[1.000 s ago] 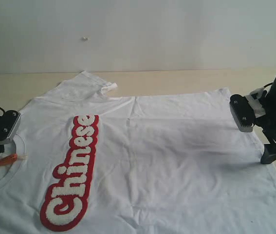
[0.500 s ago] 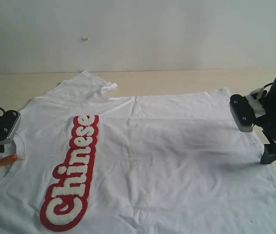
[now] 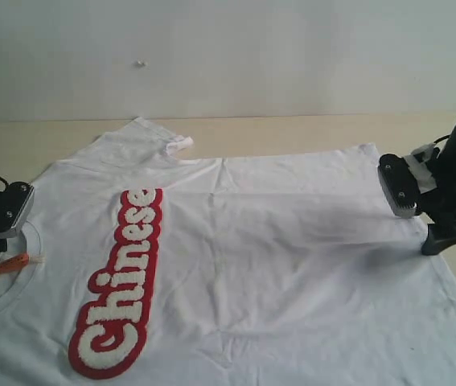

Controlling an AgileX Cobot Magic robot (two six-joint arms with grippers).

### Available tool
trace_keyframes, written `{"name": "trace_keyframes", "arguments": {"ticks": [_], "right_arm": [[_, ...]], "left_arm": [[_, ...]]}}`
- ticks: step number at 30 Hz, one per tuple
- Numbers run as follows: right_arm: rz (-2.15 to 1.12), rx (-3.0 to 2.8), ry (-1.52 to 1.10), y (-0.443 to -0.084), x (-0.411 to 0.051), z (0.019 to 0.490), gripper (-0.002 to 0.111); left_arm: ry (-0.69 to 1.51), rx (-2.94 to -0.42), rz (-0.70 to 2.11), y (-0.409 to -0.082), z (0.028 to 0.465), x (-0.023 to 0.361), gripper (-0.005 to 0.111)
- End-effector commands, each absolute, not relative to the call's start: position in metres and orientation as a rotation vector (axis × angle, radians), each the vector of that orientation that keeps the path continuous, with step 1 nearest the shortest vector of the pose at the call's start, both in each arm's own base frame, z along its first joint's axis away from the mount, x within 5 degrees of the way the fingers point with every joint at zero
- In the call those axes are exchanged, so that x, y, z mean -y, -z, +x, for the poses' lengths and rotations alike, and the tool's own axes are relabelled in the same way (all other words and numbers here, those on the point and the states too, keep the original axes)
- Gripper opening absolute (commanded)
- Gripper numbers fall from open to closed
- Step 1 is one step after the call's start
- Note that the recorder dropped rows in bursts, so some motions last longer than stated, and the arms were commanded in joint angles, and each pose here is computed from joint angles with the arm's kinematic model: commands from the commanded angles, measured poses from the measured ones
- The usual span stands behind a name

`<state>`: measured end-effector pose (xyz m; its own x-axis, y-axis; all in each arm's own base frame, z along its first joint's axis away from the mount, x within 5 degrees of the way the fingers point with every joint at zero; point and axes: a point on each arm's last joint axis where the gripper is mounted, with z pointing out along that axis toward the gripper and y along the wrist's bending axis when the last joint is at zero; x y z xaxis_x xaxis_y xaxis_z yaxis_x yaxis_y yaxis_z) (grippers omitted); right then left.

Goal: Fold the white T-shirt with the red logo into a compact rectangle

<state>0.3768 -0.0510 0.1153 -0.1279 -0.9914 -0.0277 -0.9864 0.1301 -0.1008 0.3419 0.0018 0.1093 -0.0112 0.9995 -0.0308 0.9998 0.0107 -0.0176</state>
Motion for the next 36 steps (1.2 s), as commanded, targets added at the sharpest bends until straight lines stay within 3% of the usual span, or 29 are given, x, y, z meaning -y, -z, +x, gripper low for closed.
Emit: {"name": "trace_keyframes", "arguments": {"ticks": [1, 2, 3, 36], "right_arm": [[-2.027, -2.277, 0.1, -0.1121, 0.0529, 0.3787, 0.017], [-2.029, -2.279, 0.095, -0.112, 0.0529, 0.3783, 0.003], [-2.03, -2.28, 0.092, -0.112, 0.0528, 0.3781, 0.001], [-1.943, -2.34, 0.086, -0.1121, 0.0522, 0.3787, 0.001]], "left_arm": [[0.005, -2.219, 2.228, -0.0934, 0.3423, -0.0062, 0.093], [0.005, -2.219, 2.228, -0.0934, 0.3423, -0.0062, 0.093], [0.005, -2.219, 2.228, -0.0934, 0.3423, -0.0062, 0.093], [0.005, -2.219, 2.228, -0.0934, 0.3423, -0.0062, 0.093]]}}
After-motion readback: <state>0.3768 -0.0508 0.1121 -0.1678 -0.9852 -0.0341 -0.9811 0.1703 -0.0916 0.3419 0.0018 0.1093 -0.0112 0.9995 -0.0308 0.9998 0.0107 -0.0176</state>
